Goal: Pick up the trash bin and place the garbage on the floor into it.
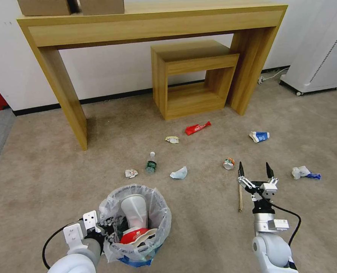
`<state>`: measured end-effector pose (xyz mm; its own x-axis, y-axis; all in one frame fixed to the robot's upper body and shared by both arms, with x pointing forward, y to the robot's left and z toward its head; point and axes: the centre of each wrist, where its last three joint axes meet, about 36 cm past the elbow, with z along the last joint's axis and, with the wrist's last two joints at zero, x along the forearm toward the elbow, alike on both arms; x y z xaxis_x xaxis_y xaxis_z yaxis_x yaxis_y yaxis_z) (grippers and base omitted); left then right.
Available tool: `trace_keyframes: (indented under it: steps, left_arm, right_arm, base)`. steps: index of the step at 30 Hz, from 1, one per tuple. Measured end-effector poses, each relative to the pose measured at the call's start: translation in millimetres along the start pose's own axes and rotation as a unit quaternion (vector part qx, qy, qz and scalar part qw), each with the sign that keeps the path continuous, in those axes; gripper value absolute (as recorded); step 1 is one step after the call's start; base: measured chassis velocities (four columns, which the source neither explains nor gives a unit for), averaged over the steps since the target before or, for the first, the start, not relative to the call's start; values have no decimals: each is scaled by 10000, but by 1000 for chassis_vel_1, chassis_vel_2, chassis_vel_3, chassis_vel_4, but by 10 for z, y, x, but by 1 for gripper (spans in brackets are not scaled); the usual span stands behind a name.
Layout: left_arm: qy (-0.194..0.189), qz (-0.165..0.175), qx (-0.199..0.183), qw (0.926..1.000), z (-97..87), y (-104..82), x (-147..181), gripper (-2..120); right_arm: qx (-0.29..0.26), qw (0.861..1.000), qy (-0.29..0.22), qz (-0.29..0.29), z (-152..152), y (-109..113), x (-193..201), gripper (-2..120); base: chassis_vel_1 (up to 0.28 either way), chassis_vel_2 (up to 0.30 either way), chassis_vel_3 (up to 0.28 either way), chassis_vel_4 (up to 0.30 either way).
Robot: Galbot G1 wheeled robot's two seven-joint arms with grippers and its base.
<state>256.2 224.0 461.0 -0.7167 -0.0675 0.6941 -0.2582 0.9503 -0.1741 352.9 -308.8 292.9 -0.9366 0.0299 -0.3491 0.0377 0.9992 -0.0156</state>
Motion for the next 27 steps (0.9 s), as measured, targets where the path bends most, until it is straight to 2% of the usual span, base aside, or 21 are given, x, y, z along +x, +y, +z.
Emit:
trace_keyframes:
  steps: [17, 27]
  left_arm:
    - [23, -1, -54, 10000, 4, -3, -27, 0]
    - [26, 6, -78, 10000, -10, 5, -32, 0]
  right_arm:
    - [-18, 10000, 15, 6, 52, 68, -21, 100]
    - [-35, 10000, 12, 24, 65, 105, -40, 100]
  base:
    - [0, 0, 0, 0]
    - [151, 140, -144, -133]
